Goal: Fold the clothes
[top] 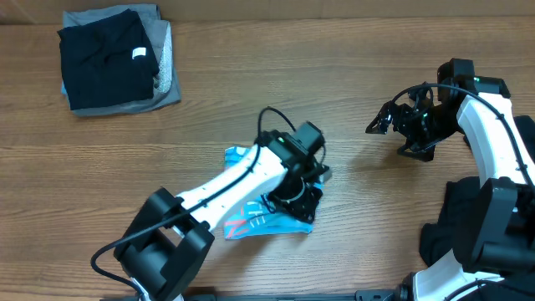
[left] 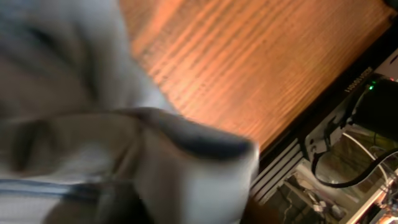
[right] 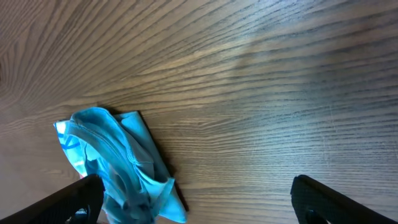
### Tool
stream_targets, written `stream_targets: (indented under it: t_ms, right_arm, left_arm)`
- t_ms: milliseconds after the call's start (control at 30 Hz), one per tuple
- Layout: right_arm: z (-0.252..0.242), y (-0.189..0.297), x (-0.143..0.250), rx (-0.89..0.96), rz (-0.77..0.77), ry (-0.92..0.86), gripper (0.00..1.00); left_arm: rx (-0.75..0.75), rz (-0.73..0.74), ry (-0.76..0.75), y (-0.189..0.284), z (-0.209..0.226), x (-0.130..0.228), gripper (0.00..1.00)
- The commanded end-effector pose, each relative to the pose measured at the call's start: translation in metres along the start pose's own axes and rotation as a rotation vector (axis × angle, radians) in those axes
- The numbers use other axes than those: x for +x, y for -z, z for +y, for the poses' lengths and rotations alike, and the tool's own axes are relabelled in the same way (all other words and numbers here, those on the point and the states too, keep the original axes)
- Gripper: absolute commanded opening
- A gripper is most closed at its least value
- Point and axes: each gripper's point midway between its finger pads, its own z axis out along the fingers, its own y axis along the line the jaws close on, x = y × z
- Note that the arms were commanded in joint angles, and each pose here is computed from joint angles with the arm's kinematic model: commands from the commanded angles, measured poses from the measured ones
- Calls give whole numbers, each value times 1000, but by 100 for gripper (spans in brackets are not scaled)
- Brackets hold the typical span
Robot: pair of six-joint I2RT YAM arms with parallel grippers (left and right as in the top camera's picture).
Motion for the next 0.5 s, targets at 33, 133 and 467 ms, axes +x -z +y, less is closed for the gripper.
stream_targets:
  t_ms: [33, 133, 467]
  right_arm:
    - [6, 6, -5, -12, -23, 21, 100]
    - [6, 6, -5, -12, -24, 21, 100]
    - [7, 6, -5, -16, -22, 17, 100]
  left_arm:
    - [-2, -39, -28, 9, -11, -3, 100]
    - [40, -50, -62, 11, -20, -7, 100]
    - [-109, -313, -8, 105, -18, -49, 100]
